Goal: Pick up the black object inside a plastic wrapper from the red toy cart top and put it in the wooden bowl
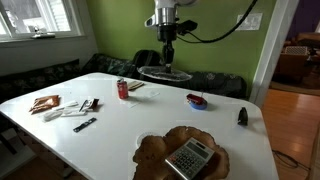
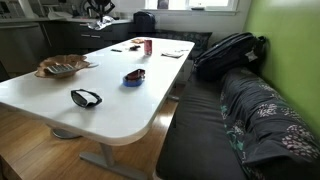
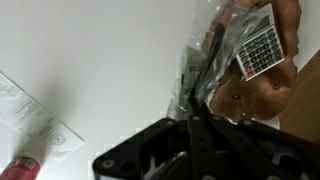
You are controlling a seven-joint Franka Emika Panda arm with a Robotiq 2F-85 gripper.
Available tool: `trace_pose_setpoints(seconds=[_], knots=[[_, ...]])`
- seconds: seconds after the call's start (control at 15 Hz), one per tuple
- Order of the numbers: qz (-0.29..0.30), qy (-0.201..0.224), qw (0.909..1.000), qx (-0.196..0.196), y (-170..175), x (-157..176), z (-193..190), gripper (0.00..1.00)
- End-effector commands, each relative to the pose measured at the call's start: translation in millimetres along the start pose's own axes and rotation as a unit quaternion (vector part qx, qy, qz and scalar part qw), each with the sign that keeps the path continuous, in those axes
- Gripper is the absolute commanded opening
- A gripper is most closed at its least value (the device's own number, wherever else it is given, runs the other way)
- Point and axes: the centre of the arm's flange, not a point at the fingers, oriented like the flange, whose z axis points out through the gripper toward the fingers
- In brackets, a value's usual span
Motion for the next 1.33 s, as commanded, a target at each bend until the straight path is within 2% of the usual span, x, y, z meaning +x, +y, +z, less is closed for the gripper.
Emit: trace_pose_setpoints(seconds=[0.0,0.27,0.47,0.53,0.8,1.0,1.27], knots=[[-0.031,-0.045,0.9981,0.028,-33,-30,29,0.0],[-0.102,-0.063,0.9915,0.051,-54,-76,66,0.0],[-0.186,-0.05,0.9784,0.077,-66,-92,91,0.0],[-0.141,-0.067,0.9853,0.069,-44,-64,80,0.01],[-0.174,-0.063,0.9797,0.077,-54,-76,91,0.0],[-0.211,-0.069,0.9723,0.072,-53,-47,103,0.0],[-0.271,-0.068,0.9572,0.076,-63,4,128,0.0]])
